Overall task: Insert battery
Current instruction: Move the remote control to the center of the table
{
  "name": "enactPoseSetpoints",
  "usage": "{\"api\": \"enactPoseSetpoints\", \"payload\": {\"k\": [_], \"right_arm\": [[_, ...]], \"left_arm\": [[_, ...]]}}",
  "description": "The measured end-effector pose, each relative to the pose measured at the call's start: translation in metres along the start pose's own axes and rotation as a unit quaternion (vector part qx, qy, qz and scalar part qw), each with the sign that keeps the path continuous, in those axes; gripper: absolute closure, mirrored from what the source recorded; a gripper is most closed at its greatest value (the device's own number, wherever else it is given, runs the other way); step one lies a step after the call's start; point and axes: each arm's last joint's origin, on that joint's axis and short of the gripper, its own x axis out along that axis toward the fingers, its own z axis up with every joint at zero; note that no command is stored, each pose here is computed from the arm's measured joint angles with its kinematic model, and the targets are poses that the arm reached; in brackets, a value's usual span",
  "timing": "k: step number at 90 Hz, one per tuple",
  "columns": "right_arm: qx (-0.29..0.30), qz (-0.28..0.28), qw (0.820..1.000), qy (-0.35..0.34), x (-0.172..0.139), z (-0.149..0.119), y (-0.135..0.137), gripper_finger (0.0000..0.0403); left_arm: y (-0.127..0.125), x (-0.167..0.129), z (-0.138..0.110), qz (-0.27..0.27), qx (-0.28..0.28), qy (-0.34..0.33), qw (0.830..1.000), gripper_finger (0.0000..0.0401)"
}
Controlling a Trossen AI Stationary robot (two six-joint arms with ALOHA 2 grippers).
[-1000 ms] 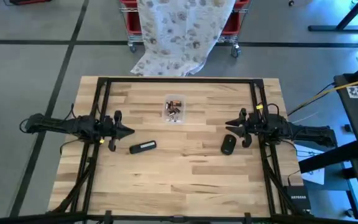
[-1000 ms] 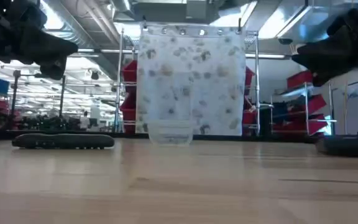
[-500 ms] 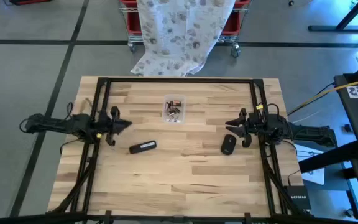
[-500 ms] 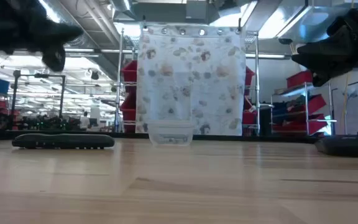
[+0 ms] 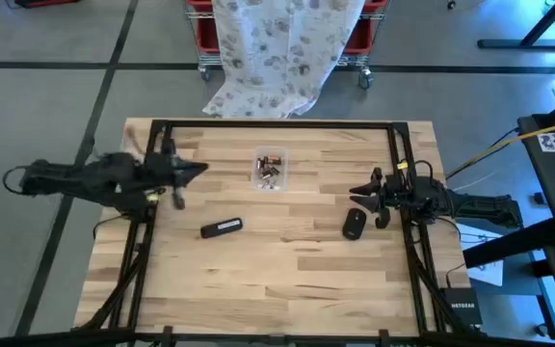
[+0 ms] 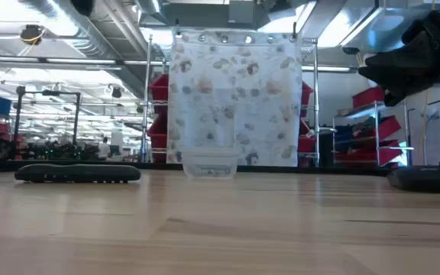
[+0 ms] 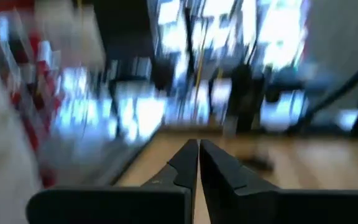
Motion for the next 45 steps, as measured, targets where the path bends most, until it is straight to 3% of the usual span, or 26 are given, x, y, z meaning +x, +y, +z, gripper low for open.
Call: {"api": "enactPoseSetpoints", "payload": {"k": [7,15,20,45], "right_arm": [[0.000,0.000,1.000,0.000,0.000,0.000,0.000,0.0309],[0.000,0.000,1.000,0.000,0.000,0.000,0.000,0.0309],[0.000,0.000,1.000,0.000,0.000,0.000,0.000,0.0309],[0.000,0.000,1.000,0.000,0.000,0.000,0.000,0.0309]], "left_arm": [[-0.008,0.019,-0.005,0.022,0.004,0.079,0.997,0.0401],[-0.017,0.038,-0.022,0.027,0.044,0.172,0.984,0.0391],[-0.023,0.046,-0.034,0.013,0.056,0.223,0.973,0.0376],[-0.060,0.062,-0.076,-0.094,-0.009,0.403,0.910,0.0262]]}}
